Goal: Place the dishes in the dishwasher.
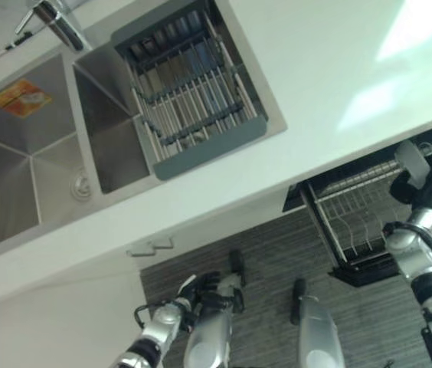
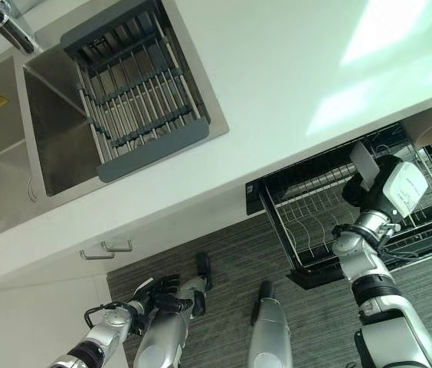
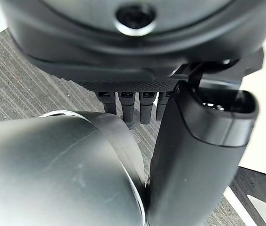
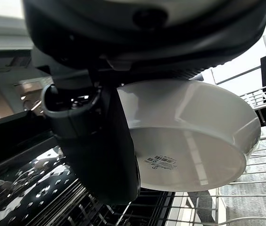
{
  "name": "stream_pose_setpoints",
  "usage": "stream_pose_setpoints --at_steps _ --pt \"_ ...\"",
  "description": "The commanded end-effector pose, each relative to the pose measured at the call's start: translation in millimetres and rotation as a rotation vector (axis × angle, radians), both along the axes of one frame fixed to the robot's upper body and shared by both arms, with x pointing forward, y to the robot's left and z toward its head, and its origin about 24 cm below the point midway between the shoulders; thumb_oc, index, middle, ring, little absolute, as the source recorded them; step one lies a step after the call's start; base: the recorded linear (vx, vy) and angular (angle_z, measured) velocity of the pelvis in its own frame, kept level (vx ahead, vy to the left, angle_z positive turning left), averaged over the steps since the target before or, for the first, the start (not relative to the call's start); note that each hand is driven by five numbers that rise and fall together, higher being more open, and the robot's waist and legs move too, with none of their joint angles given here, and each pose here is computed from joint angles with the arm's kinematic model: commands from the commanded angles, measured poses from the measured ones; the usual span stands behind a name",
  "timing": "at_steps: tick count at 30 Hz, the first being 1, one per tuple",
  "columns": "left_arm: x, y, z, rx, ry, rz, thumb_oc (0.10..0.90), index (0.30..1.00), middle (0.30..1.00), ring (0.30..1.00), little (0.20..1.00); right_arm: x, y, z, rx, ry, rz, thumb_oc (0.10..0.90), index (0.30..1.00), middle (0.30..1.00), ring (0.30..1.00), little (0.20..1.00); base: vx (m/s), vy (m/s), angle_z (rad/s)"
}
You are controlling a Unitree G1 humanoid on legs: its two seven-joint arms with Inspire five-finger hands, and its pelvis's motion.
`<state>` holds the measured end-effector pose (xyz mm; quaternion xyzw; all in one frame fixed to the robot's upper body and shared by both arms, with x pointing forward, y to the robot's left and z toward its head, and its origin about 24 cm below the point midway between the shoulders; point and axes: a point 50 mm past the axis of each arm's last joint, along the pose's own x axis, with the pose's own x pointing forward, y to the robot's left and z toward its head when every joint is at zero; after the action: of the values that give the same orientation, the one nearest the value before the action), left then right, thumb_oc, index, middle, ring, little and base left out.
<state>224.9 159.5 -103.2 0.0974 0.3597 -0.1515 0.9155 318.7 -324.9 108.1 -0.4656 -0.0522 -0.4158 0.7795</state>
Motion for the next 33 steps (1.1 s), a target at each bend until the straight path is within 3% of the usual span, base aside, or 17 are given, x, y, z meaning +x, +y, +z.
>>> stream_pose_setpoints --at_steps 1,9,10,11,14,15,17,24,28,33 --pt "-53.7 47.3 -28.8 0.183 0.215 0.001 0.8 0.9 0.9 0.9 0.9 13.3 3.6 54.7 -0.133 -0.229 -0.033 0.4 0.3 0.3 0.3 0.3 -0.06 0.026 0.05" --pt "-30.7 29.4 -18.1 0.09 0.129 0.028 0.8 0.9 0.9 0.9 0.9 28.9 19.6 67.1 -0.175 -0.246 -0.076 0.4 0.3 0.3 0.3 0.3 -0.09 0.057 0.0" --pt "-28.9 27.8 -16.6 0.088 0.114 0.02 0.8 0.9 0.9 0.9 0.9 31.9 21.7 65.9 -0.142 -0.224 -0.059 0.728 0.792 0.792 0.792 0.792 -0.07 0.039 0.03" --pt "-27.3 26.4 -15.5 0.09 0.104 0.014 0.8 0.9 0.9 0.9 0.9 33.5 23.4 63.3 -0.117 -0.211 -0.041 0.8 0.9 0.9 0.9 0.9 -0.06 0.038 0.0" --pt "-24.9 24.8 -13.6 0.09 0.092 0.003 0.8 0.9 0.9 0.9 0.9 40.9 31.1 55.1 -0.036 -0.13 0.052 0.8 0.9 0.9 0.9 0.9 -0.03 0.039 0.03" --pt "-22.8 28.9 -11.9 0.095 0.093 0.009 0.8 0.9 0.9 0.9 0.9 49.5 44.3 34.8 0.061 0.059 0.182 0.8 0.9 0.9 0.9 0.9 -0.02 0.008 0.06" --pt "-20.8 33.9 -9.8 0.116 0.092 0.015 0.8 0.9 0.9 0.9 0.9 50.9 54.0 19.4 0.124 0.154 0.278 0.8 0.9 0.9 0.9 0.9 -0.01 -0.031 0.08" --pt "-22.7 41.1 -10.9 0.138 0.107 0.046 0.8 0.9 0.9 0.9 0.9 48.9 63.5 -1.1 0.193 0.25 0.329 0.8 0.9 0.9 0.9 0.9 0.0 -0.024 0.05" --pt "-27.7 41.7 -14.5 0.147 0.12 0.054 0.8 0.9 0.9 0.9 0.9 47.5 67.0 -5.9 0.233 0.233 0.328 0.8 0.9 0.9 0.9 0.9 0.01 -0.005 -0.03" --pt "-41.6 40.8 -23.8 0.145 0.171 0.105 0.8 0.9 0.9 0.9 0.9 36.4 75.3 -21.6 0.5 0.069 0.317 0.8 0.9 0.9 0.9 0.9 0.05 -0.003 -0.05"
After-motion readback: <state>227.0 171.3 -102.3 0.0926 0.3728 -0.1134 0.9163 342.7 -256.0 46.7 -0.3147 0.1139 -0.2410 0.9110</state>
